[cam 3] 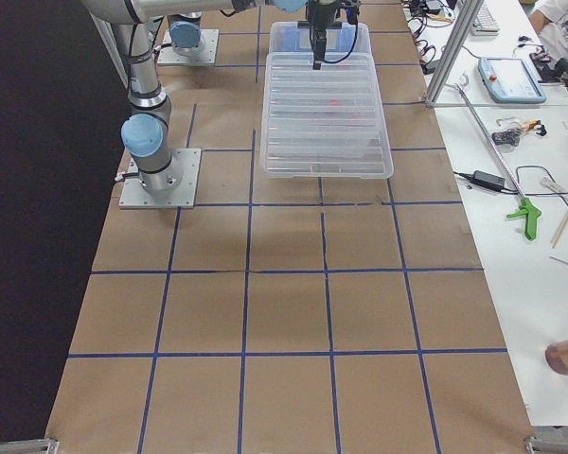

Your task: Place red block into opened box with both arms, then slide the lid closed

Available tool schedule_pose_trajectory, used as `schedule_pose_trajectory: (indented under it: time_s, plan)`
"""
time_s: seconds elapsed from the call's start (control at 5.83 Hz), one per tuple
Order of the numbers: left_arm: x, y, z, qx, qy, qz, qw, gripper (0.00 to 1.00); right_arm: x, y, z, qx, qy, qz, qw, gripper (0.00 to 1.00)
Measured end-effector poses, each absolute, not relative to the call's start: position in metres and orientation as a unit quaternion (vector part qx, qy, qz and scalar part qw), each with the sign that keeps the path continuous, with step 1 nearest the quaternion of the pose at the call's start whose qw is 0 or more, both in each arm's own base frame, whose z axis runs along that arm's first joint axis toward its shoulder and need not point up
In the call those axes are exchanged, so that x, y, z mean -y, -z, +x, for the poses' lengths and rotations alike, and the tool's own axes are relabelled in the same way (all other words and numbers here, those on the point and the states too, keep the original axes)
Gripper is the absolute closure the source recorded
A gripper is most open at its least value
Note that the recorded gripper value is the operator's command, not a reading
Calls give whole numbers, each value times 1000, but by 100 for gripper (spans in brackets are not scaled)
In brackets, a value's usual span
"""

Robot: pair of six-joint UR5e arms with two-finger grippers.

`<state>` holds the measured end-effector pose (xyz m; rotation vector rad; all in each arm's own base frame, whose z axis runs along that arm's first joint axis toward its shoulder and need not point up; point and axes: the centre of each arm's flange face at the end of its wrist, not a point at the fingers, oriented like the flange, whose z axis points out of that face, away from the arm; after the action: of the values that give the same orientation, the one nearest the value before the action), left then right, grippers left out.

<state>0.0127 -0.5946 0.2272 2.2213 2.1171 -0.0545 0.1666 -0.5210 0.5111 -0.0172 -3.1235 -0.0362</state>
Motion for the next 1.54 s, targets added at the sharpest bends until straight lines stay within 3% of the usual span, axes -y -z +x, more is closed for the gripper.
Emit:
schedule_pose_trajectory:
  time_s: [0.34,0.51,0.69,0.86,1.54]
  plan:
    - [594,-199,14,-689,6,725,17,7,516,-514,167,1000,9,-5,8,0]
    - [593,-192,14,-685,2,729,10,19,515,-515,167,1000,9,-5,7,0]
    - [592,-187,14,-673,0,739,5,54,515,-514,167,1000,10,-5,7,0]
    - [592,-186,14,-661,-1,751,3,73,515,-513,167,1000,11,-4,7,0]
    - [592,-222,13,-656,-4,755,-10,78,515,-511,166,1000,12,-5,10,0]
